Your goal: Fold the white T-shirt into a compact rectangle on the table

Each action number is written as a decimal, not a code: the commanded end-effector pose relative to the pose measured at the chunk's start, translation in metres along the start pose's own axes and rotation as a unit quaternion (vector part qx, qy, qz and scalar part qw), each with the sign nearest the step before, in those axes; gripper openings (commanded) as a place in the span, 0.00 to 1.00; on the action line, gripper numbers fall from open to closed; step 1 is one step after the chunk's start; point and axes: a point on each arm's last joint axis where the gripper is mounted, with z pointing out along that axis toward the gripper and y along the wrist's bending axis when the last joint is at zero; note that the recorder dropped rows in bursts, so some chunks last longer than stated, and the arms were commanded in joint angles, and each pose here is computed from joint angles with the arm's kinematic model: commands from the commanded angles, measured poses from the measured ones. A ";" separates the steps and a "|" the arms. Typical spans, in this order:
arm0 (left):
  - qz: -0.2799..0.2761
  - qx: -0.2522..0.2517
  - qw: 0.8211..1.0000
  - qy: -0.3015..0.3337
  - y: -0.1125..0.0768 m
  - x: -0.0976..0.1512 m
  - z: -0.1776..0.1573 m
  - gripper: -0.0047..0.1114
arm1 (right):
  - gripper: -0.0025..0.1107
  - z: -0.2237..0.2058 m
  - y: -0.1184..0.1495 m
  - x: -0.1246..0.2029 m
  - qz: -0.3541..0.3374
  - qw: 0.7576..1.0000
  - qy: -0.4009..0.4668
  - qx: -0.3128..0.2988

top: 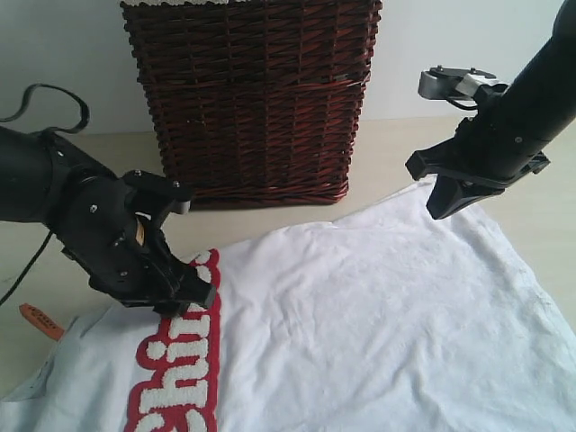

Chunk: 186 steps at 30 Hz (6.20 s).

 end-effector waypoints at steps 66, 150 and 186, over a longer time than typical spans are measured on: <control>0.195 -0.018 0.971 -0.139 -0.131 0.053 -0.051 0.51 | 0.02 -0.004 0.005 0.000 -0.015 1.000 0.000 -0.016; 0.272 0.131 0.950 -0.079 -0.129 0.073 -0.092 0.04 | 0.02 0.075 -0.033 0.016 0.019 0.988 0.149 0.040; 0.169 0.107 0.979 0.048 -0.056 -0.008 0.006 0.09 | 0.02 0.075 -0.032 0.016 0.021 0.988 0.151 0.034</control>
